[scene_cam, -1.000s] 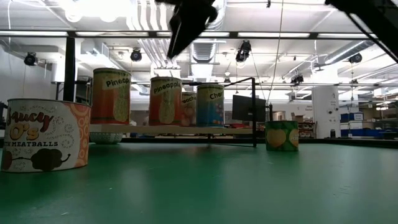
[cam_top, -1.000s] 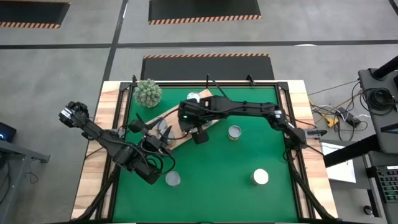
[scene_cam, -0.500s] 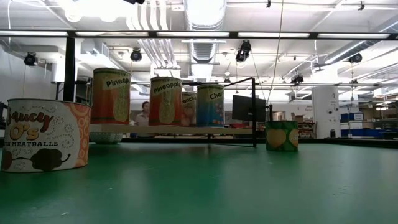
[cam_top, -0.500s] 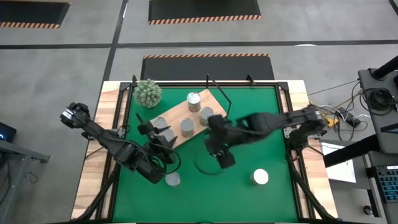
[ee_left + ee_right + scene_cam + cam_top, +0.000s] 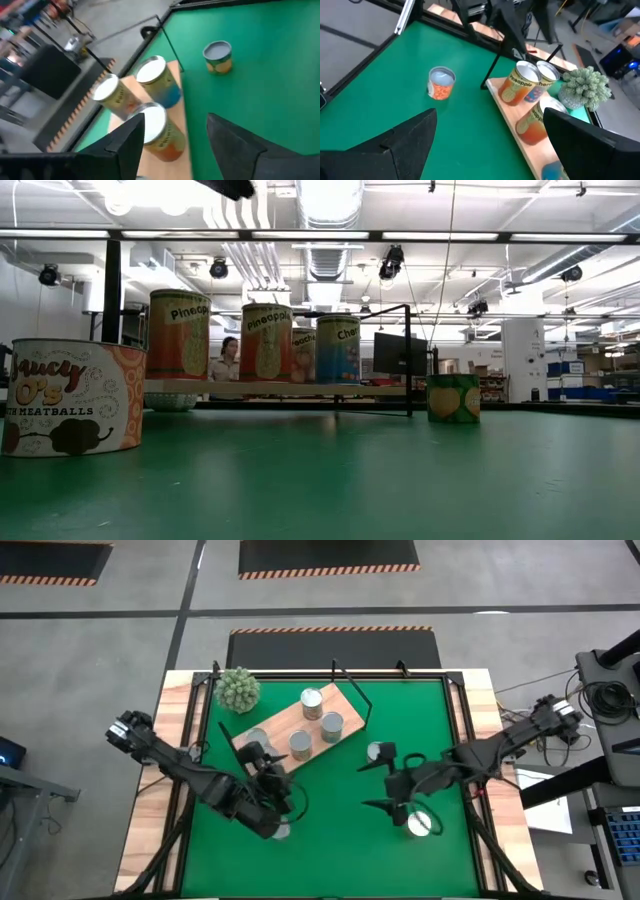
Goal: Pick and place cans onto a shelf
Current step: Put the canned pineapple on the shelf
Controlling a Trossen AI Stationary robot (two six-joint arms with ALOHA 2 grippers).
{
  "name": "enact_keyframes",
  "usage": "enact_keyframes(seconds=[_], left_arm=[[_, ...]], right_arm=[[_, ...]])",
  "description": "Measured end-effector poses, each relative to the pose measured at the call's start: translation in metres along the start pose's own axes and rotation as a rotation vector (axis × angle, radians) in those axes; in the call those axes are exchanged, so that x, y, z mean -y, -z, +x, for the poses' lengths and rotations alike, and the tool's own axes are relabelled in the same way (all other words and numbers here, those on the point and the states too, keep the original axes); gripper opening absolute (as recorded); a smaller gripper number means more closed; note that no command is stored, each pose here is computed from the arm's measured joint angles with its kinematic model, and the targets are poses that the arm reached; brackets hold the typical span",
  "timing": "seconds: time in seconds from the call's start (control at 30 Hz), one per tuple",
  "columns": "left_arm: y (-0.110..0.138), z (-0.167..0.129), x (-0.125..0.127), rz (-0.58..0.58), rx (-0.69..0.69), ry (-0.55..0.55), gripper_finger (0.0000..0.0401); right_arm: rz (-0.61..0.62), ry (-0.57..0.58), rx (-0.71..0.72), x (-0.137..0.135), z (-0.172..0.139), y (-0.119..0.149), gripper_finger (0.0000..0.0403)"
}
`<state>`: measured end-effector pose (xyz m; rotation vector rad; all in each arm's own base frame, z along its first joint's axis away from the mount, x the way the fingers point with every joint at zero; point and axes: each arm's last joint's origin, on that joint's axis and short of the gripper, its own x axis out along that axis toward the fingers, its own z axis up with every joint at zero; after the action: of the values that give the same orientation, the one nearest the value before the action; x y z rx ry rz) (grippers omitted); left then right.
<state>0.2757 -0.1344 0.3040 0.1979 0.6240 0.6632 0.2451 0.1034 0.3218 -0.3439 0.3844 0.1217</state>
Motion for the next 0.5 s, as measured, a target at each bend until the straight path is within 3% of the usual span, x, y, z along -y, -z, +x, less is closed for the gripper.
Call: enact_keyframes(seconds=[0.13, 0.4, 0.5], left_arm=[[-0.005, 0.019, 0.008, -0.007, -0.083, 0.032, 0.0150], [-0.021, 0.066, 0.003, 0.052, -0.287, 0.116, 0.0014], [-0.027, 0.078, -0.006, 0.063, -0.343, 0.151, 0.0010]], right_arm=[[-0.013, 0.016, 0.092, 0.005, -0.020, 0.014, 0.0343], [-0.028, 0.003, 0.200, 0.015, -0.058, 0.028, 0.0279], [-0.041, 0.006, 0.204, 0.016, -0.064, 0.034, 0.0241]])
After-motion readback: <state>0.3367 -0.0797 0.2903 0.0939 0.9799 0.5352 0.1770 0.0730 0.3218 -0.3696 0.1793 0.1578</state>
